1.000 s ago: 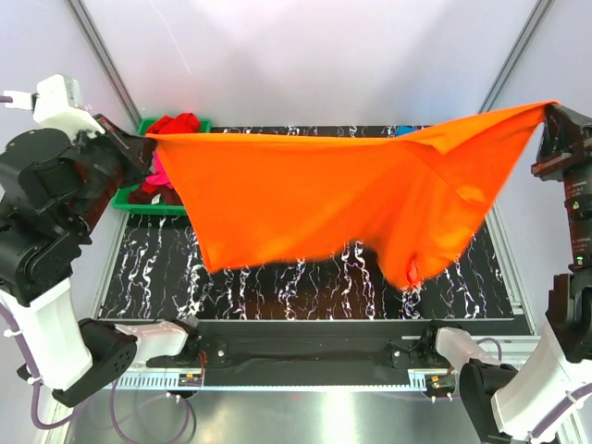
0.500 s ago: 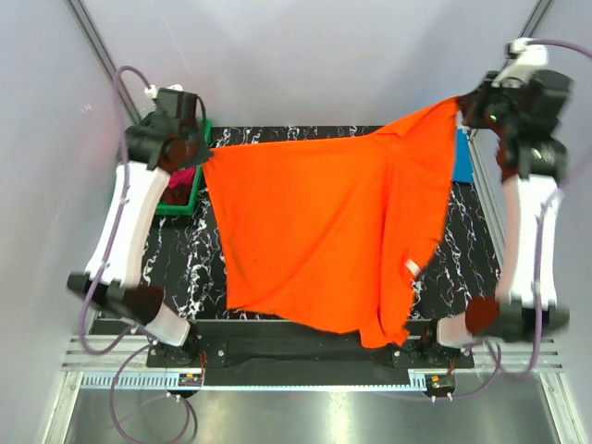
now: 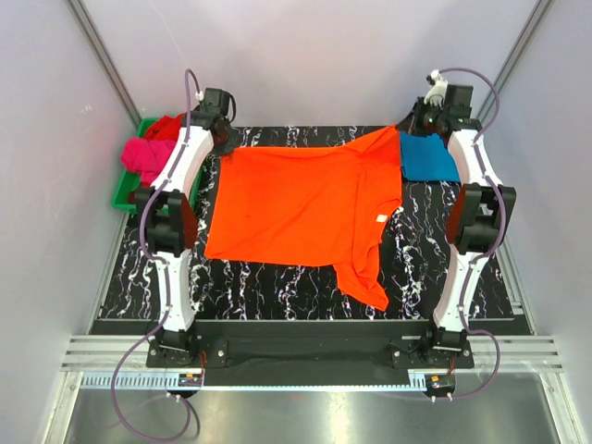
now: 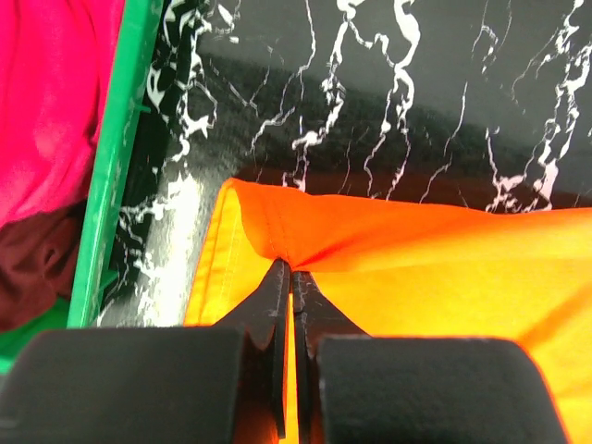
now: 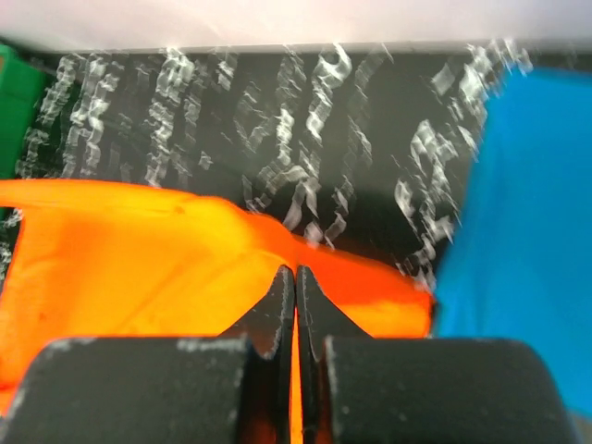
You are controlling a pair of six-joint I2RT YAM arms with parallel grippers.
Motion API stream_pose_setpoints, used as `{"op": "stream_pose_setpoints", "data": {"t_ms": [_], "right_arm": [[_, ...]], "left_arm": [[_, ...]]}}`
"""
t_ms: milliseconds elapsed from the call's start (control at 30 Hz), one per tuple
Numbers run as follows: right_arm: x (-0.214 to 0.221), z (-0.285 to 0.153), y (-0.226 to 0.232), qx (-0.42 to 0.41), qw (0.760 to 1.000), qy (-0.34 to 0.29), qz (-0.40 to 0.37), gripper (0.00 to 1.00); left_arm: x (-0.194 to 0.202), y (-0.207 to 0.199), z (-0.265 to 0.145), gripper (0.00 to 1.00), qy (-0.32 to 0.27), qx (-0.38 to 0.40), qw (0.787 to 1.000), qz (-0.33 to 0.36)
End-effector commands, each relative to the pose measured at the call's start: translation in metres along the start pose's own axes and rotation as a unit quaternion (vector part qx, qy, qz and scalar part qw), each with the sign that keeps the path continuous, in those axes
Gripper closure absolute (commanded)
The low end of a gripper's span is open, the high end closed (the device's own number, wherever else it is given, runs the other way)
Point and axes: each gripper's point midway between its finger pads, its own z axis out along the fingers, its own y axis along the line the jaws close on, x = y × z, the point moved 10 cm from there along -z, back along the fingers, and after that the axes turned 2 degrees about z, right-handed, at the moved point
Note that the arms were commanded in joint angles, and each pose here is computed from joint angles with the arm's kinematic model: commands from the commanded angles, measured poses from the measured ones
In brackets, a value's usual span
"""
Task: Fold and stack the t-shirts
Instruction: Flatten the tshirt out
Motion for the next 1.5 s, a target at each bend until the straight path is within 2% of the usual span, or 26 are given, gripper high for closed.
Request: {"op": "stream_pose_setpoints", "data": {"t_ms": [0, 67, 133, 200, 267, 300, 333, 367, 400, 467, 500, 567, 600, 700, 833, 867, 967, 1000, 1067, 1100, 1233, 1367, 1467], "right_arm": [[-0.06, -0.018, 0.039, -0.056, 0.991, -0.095, -0.073, 1.0], [-0.078, -0.03, 0.049, -0.051, 0.989, -0.116, -0.076, 1.0], [-0.096, -0.05, 0.06, -0.017, 0.987, -0.146, -0.068, 1.0], [-0.124, -0.088, 0.081, 0.029, 0.975, -0.209, -0.072, 1.0], [-0.138, -0.115, 0.097, 0.044, 0.965, -0.247, -0.07, 1.0], [-0.147, -0.143, 0.113, 0.053, 0.956, -0.278, -0.077, 1.0], [-0.149, -0.155, 0.12, 0.053, 0.951, -0.291, -0.086, 1.0], [-0.147, -0.164, 0.123, 0.054, 0.951, -0.292, -0.088, 1.0], [-0.148, -0.189, 0.139, 0.047, 0.944, -0.31, -0.099, 1.0], [-0.14, -0.207, 0.148, 0.045, 0.943, -0.312, -0.108, 1.0], [-0.139, -0.235, 0.164, 0.04, 0.934, -0.334, -0.119, 1.0], [-0.133, -0.256, 0.174, 0.045, 0.928, -0.347, -0.128, 1.0], [-0.13, -0.282, 0.188, 0.041, 0.919, -0.368, -0.138, 1.0], [-0.119, -0.324, 0.211, 0.035, 0.907, -0.389, -0.156, 1.0], [-0.091, -0.363, 0.225, 0.05, 0.902, -0.397, -0.161, 1.0], [-0.081, -0.384, 0.233, 0.057, 0.895, -0.411, -0.165, 1.0], [-0.062, -0.408, 0.238, 0.086, 0.889, -0.416, -0.172, 1.0], [-0.054, -0.426, 0.243, 0.104, 0.878, -0.434, -0.171, 1.0], [-0.046, -0.442, 0.245, 0.131, 0.868, -0.446, -0.175, 1.0], [-0.042, -0.455, 0.246, 0.151, 0.856, -0.46, -0.182, 1.0], [-0.046, -0.46, 0.247, 0.166, 0.846, -0.465, -0.201, 1.0], [-0.063, -0.446, 0.238, 0.186, 0.842, -0.456, -0.221, 1.0], [-0.081, -0.413, 0.222, 0.187, 0.848, -0.432, -0.245, 1.0]], "left_arm": [[-0.054, -0.003, -0.049, 1.0, -0.124, 0.058, 0.991, -0.009], [-0.06, -0.001, -0.064, 1.0, -0.141, 0.051, 0.989, -0.011], [-0.071, 0.006, -0.1, 1.0, -0.182, 0.043, 0.982, -0.022], [-0.079, 0.015, -0.13, 1.0, -0.223, 0.015, 0.974, -0.033], [-0.087, 0.03, -0.18, 1.0, -0.282, -0.011, 0.958, -0.054], [-0.088, 0.035, -0.195, 1.0, -0.301, -0.017, 0.952, -0.061], [-0.089, 0.042, -0.227, 1.0, -0.332, -0.013, 0.94, -0.072], [-0.089, 0.046, -0.242, 1.0, -0.347, -0.014, 0.934, -0.08], [-0.088, 0.048, -0.256, 1.0, -0.359, -0.003, 0.93, -0.082], [-0.083, 0.049, -0.294, 1.0, -0.388, 0.039, 0.916, -0.089], [-0.079, 0.05, -0.307, 1.0, -0.397, 0.049, 0.912, -0.089], [-0.067, 0.049, -0.338, 1.0, -0.413, 0.072, 0.904, -0.086], [-0.062, 0.049, -0.345, 1.0, -0.415, 0.079, 0.902, -0.084], [-0.039, 0.05, -0.37, 1.0, -0.415, 0.104, 0.901, -0.076], [-0.006, 0.051, -0.399, 1.0, -0.411, 0.136, 0.899, -0.067], [-0.001, 0.054, -0.403, 1.0, -0.411, 0.126, 0.9, -0.07], [0.02, 0.069, -0.421, 1.0, -0.405, 0.112, 0.904, -0.072], [0.027, 0.074, -0.424, 1.0, -0.398, 0.106, 0.909, -0.069], [0.033, 0.087, -0.44, 1.0, -0.413, 0.099, 0.902, -0.079], [0.035, 0.091, -0.444, 1.0, -0.416, 0.097, 0.901, -0.079], [0.031, 0.097, -0.467, 1.0, -0.441, 0.113, 0.887, -0.083], [0.023, 0.081, -0.447, 1.0, -0.41, 0.105, 0.903, -0.073], [0.016, 0.073, -0.419, 1.0, -0.386, 0.045, 0.92, -0.053]]}}
